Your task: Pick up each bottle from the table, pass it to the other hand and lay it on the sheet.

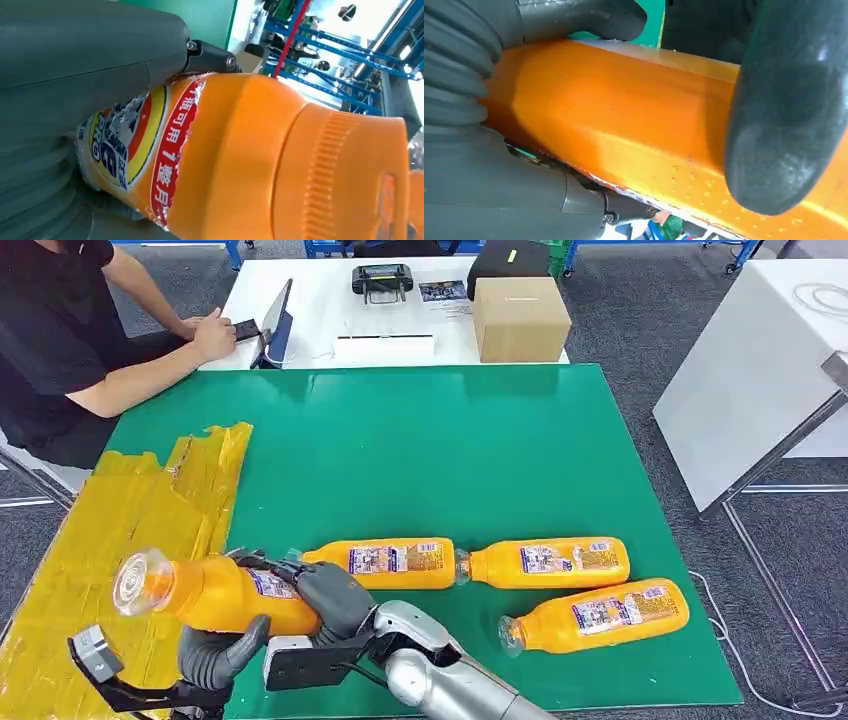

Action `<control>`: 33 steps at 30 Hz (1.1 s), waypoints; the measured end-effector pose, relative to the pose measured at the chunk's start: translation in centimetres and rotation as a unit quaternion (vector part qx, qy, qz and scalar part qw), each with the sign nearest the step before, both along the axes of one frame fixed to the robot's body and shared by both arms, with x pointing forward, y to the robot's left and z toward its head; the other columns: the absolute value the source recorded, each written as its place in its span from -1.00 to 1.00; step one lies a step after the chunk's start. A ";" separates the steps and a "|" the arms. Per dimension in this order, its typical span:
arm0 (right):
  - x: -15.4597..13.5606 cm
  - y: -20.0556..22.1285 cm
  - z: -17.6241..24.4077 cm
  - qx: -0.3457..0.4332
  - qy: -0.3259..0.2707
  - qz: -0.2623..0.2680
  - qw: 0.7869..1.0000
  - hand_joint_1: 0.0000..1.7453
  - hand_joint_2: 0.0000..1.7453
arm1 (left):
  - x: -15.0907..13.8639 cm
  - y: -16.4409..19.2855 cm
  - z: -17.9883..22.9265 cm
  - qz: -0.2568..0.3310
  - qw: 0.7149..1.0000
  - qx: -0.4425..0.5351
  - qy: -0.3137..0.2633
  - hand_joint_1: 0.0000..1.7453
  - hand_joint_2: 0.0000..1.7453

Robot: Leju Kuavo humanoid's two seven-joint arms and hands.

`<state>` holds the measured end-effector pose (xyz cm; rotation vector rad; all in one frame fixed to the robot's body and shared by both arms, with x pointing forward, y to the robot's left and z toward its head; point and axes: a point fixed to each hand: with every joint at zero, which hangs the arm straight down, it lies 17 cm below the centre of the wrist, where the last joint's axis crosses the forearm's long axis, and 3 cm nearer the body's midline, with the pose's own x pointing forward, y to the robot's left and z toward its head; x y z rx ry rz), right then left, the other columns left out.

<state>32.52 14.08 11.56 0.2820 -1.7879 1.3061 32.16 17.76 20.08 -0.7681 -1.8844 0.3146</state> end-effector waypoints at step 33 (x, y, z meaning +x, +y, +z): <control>7.4 -13.5 2.4 0.037 -0.041 -0.186 0.981 -1.00 -1.00 | 3.0 6.7 0.6 0.229 0.940 0.248 -0.054 1.00 1.00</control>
